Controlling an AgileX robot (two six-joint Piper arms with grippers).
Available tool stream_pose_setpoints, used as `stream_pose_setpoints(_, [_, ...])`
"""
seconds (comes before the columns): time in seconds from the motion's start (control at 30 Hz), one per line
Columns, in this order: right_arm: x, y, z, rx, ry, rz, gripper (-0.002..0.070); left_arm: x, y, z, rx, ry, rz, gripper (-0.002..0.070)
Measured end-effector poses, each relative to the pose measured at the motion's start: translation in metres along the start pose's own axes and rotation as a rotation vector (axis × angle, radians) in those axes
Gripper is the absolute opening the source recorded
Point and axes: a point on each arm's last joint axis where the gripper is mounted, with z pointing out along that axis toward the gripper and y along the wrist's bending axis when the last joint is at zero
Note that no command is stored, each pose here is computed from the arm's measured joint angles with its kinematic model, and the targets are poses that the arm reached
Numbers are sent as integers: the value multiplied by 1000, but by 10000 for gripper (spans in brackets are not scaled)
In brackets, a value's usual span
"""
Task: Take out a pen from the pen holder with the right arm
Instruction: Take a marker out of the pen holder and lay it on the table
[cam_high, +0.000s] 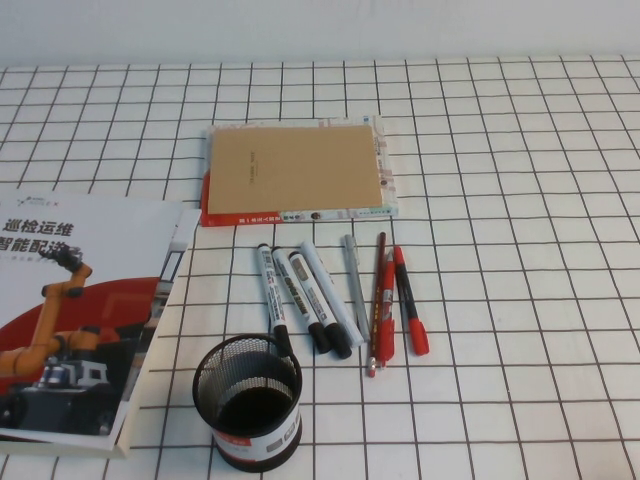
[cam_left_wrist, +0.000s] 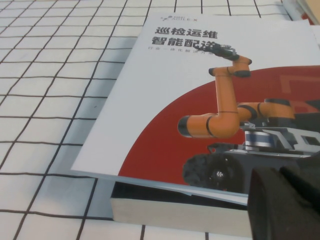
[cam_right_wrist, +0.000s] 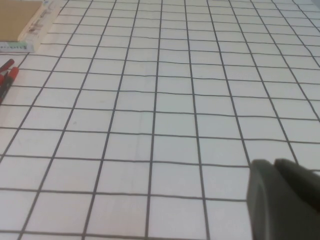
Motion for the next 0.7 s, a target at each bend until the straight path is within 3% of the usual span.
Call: stream_pose_setpoints(0.7, [0, 1, 0, -6, 1, 19, -17, 0, 0, 0, 0, 0, 0, -3])
